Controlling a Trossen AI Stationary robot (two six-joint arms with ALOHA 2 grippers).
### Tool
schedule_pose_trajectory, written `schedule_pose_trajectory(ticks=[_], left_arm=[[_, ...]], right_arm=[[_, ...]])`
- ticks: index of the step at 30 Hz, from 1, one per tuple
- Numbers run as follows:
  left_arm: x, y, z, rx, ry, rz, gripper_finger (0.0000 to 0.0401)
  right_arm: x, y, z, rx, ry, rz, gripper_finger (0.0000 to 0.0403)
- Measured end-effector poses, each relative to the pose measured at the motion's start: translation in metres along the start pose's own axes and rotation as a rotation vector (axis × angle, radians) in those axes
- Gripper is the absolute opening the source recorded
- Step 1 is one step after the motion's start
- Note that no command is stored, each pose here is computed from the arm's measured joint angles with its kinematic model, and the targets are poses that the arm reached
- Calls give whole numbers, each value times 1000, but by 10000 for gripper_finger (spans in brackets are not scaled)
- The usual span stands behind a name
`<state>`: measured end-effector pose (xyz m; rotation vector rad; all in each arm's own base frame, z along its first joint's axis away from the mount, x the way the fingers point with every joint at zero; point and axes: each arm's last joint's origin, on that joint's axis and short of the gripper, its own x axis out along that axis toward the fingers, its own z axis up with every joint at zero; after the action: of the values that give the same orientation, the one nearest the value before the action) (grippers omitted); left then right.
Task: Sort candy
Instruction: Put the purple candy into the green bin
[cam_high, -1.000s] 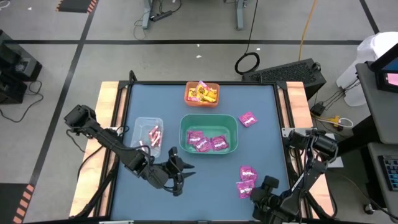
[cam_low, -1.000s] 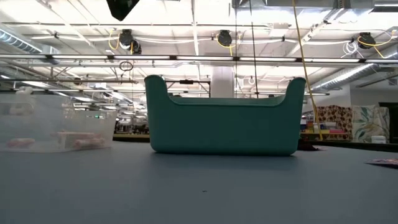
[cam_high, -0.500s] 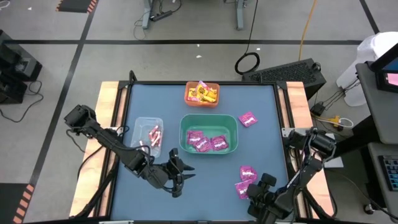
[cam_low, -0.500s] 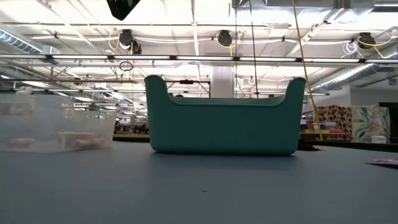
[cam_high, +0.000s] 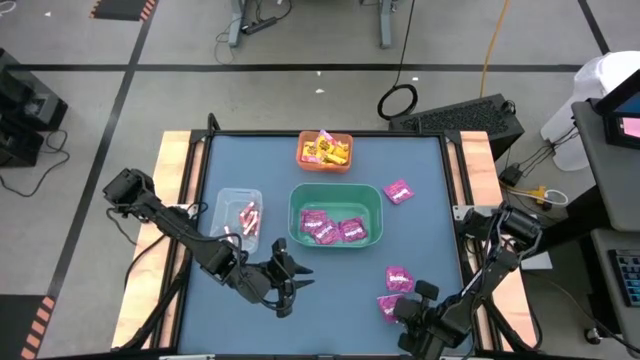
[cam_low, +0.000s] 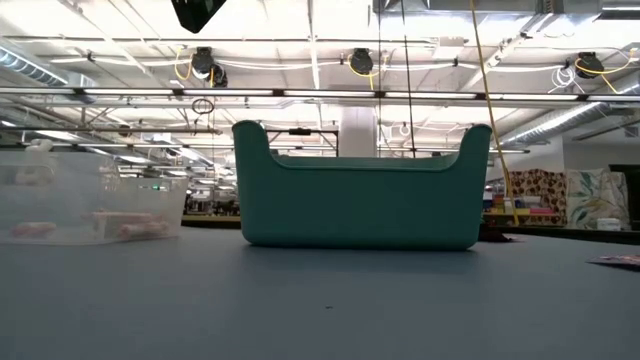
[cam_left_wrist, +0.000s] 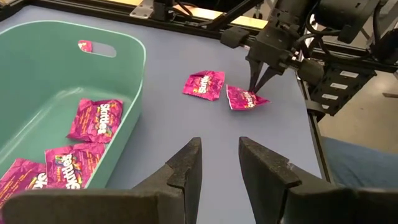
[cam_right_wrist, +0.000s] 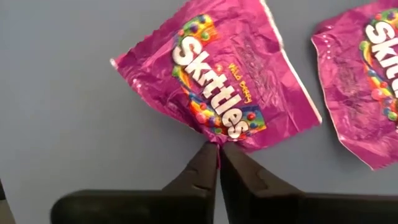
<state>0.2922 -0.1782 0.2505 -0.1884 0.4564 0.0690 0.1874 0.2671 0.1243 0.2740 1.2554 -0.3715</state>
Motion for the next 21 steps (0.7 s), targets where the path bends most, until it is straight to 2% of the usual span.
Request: schedule_pose_trajectory(ticks=[9, 13, 16, 21], left_arm=[[0, 0, 0, -3, -4, -2, 112], [0, -1, 1, -7, -11, -6, 112], [0, 0, 2, -12, -19, -5, 112], [0, -1, 5, -5, -52, -5, 112]], right_arm=[[-13, -6, 1, -32, -99, 0, 2], [-36, -7, 8, -33, -190, 69, 1], [-52, -10, 12, -58, -301, 96, 1], [-86, -16, 19, -104, -588, 125, 0]])
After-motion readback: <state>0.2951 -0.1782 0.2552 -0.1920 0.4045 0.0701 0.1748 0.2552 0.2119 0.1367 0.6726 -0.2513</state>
